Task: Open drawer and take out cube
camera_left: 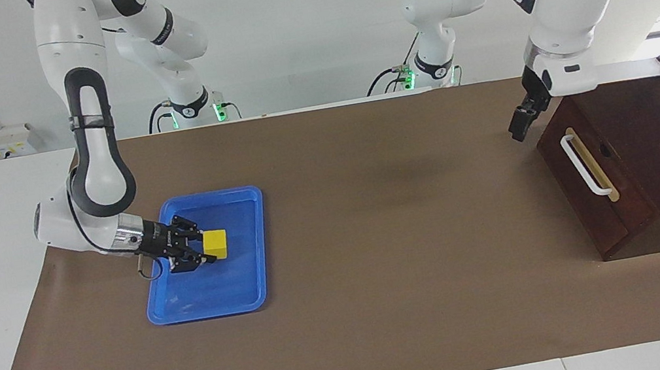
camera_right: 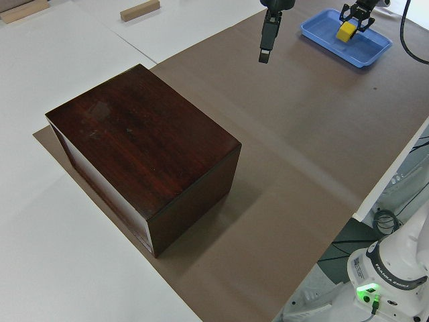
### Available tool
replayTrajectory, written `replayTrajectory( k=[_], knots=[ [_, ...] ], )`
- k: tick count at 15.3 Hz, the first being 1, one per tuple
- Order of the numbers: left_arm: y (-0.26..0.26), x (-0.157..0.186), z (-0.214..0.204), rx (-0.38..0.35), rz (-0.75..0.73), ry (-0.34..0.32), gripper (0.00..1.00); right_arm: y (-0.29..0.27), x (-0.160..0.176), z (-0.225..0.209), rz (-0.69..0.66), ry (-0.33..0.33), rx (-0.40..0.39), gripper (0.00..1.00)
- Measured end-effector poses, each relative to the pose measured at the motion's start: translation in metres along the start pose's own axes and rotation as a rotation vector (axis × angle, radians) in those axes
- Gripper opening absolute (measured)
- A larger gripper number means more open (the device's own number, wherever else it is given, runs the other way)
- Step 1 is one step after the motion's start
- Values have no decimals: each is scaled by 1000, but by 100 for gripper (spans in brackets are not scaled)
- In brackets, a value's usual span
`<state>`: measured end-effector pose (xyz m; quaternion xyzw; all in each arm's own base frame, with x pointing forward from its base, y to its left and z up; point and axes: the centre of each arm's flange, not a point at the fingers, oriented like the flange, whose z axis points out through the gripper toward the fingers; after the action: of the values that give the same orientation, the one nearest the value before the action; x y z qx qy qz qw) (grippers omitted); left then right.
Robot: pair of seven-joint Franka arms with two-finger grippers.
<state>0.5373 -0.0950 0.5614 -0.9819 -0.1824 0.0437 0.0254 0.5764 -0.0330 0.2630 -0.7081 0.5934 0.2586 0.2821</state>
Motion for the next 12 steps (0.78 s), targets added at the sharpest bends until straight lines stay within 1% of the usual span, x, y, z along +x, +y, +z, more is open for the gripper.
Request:
replayTrajectory(
  k=[2,4,6,8,9,10,11,12],
  knots=[
    [-7,4,7,-2,78,-44,100,8,9,0,-12,4,2,56],
    [-8,8,3,-3,126,-61,100,12,13,0,-14,2,1,56],
    [-6,3,0,13,171,-99,100,13,14,1,-13,2,0,56],
    [-8,2,0,16,208,-111,100,13,14,2,-11,6,1,56],
    [-9,2,1,16,214,-114,100,13,14,2,-13,10,3,59],
    [-10,3,1,16,218,-115,100,12,14,2,-15,17,8,59],
    [-11,3,1,16,220,-115,100,12,14,3,-16,19,9,63],
    [-11,3,0,16,220,-117,100,11,13,3,-18,20,9,72]
  ],
)
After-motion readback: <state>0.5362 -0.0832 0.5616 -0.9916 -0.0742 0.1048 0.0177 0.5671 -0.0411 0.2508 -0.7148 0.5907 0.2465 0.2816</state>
